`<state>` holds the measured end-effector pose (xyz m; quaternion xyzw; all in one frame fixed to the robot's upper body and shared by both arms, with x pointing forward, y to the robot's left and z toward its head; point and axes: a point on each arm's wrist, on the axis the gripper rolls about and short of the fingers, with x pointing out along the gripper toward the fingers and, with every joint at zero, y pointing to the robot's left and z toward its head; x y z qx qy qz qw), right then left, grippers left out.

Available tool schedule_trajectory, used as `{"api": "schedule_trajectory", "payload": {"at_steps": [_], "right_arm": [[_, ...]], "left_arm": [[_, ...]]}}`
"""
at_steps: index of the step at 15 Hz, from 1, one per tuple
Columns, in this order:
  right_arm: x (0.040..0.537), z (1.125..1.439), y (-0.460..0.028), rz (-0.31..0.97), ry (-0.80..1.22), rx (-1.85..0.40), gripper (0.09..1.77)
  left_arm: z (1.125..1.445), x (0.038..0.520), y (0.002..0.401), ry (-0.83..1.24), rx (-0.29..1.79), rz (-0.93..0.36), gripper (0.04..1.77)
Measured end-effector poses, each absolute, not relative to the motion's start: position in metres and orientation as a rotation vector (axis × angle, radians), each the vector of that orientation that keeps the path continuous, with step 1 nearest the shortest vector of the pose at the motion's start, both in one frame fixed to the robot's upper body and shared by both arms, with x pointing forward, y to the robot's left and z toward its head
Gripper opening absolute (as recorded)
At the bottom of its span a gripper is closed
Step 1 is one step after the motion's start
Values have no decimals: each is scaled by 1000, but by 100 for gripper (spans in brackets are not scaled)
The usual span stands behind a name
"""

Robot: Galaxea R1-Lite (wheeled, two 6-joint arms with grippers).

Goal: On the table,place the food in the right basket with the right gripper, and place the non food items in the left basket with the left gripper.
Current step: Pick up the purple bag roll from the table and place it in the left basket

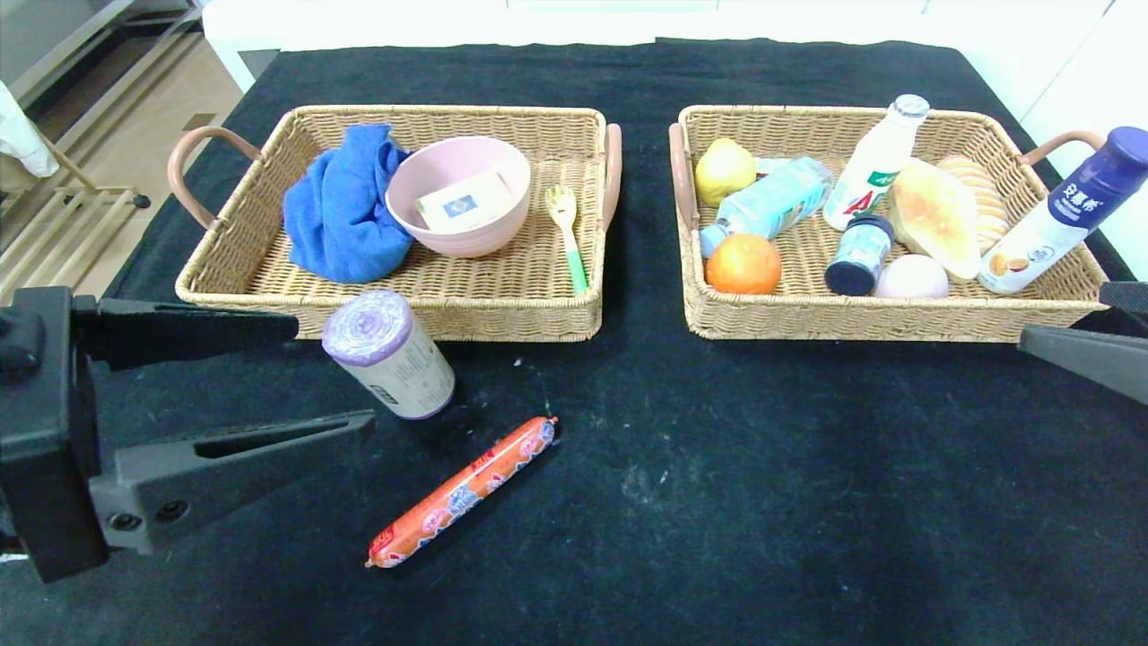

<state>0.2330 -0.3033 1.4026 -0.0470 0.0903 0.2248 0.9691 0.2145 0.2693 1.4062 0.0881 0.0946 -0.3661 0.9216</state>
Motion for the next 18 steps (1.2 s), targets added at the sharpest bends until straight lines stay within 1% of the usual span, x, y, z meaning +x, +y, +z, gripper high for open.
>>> {"api": "schedule_trajectory", "payload": {"at_steps": [5,9,13,16,18], "right_arm": [[232,1401,-302,464,188,-96,170],[232,1400,-301,475,192,-98,170],[231,1400,-301,473,189,-98,170],[232,1400,-301,469,191,-99,170],[232,1400,-301,467,191,-99,170]], "left_arm": [[1410,214,270,186,183,-727,172],[1417,213,272,250,194,-707,172],[1422,225,270,276,283,-547,172],[1420,235,266,352,312,-502,172],[1419,241,265,406,335,-449,172]]}}
